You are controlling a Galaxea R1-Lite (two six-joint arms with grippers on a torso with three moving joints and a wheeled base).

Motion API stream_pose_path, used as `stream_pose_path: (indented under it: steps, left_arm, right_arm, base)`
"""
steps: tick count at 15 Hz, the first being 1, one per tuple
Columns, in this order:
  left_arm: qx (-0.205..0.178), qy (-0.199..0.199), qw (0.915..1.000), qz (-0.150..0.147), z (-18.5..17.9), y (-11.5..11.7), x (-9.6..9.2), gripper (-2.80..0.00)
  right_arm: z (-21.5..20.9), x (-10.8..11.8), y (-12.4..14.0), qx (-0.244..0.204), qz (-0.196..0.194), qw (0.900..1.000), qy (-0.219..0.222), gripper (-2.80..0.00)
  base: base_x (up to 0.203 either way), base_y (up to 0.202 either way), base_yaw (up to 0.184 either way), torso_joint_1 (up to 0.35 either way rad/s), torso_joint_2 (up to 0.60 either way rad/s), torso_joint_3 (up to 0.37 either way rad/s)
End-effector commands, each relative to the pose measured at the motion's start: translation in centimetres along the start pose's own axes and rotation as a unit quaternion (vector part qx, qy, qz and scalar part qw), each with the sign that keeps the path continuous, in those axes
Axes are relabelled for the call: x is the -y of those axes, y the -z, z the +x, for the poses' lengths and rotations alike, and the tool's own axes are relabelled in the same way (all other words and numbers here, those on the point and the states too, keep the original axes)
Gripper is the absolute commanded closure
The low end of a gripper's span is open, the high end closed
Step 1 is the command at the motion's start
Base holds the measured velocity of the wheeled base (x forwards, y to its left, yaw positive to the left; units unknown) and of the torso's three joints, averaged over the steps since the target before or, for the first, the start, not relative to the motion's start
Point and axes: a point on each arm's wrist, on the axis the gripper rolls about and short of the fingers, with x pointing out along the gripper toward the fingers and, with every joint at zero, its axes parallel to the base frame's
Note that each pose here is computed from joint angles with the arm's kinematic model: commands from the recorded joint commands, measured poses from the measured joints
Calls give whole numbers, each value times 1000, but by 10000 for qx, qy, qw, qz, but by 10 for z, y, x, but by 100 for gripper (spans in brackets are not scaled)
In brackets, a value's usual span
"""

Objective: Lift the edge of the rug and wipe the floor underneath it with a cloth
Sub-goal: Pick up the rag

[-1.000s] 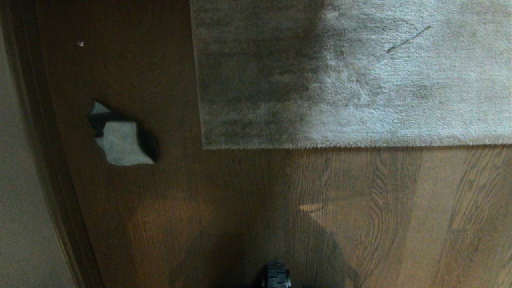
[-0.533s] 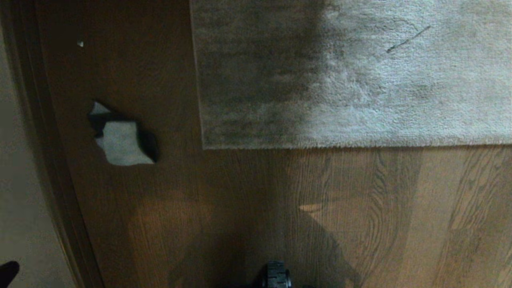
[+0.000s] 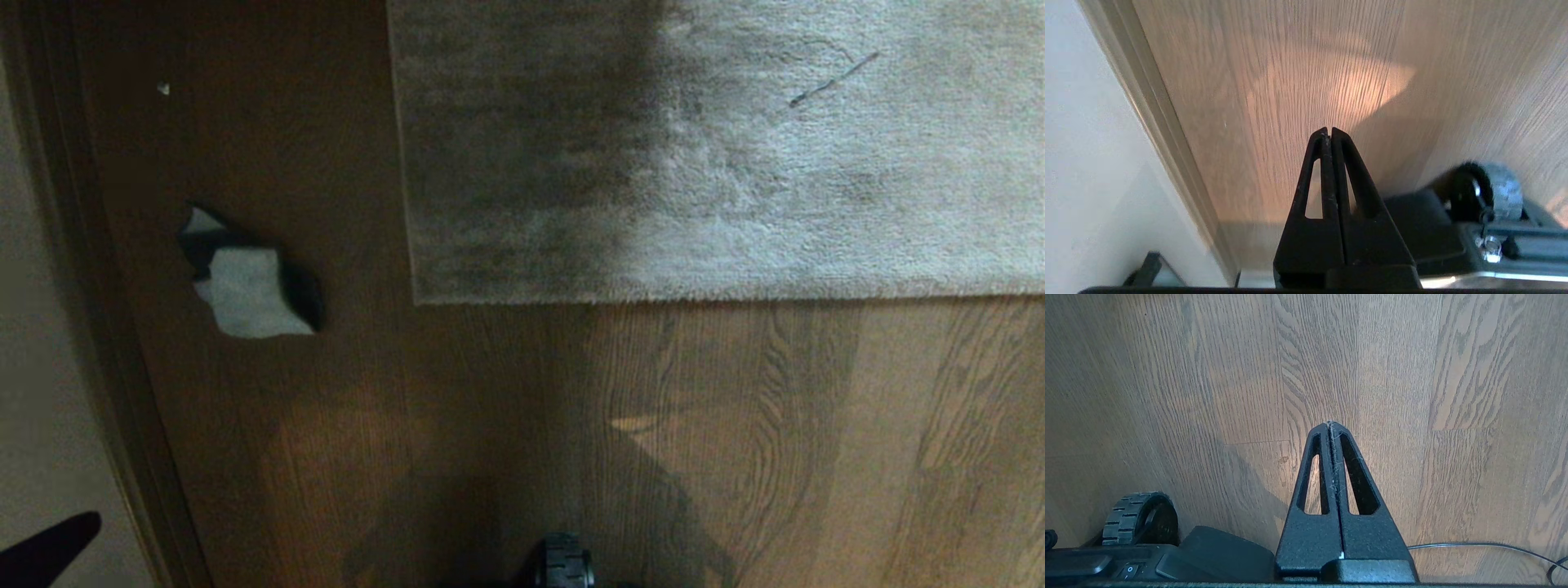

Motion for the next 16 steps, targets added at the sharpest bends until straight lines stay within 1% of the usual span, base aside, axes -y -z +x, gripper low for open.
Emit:
stream_pose_path:
  steps: [1,4,6,9,11,14,16]
  left_arm:
    - [-538,-4,9985,17,18,1,1,0]
    - [-932,6,9956,32,30,2,1,0]
    - [-1104,167,9937,54,37,3,3,0]
    - [-1169,324,9926,94,46,1,6,0]
    - [-1210,325,9921,105,52,0,6,0]
    - [-1123,285,9932,109,62,-4,7,0]
    - [-1154,288,9929,98,64,-4,7,0]
  right_arm:
    - [0,0,0,4,1,10000,-7,0]
    - [0,0,0,4,1,10000,-2,0]
    - [0,0,0,4,1,10000,-1,0]
    - [0,0,0,4,1,10000,-3,0]
    - [0,0,0,4,1,10000,-1,0]
    - [0,0,0,4,1,10000,-1,0]
    - [0,0,0,4,1,10000,-1,0]
  base:
    - [0,0,0,0,0,0]
    - [0,0,0,0,0,0]
    - [0,0,0,0,0,0]
    - [0,0,0,0,0,0]
    - [0,0,0,0,0,0]
    - [0,0,0,0,0,0]
    - [0,0,0,0,0,0]
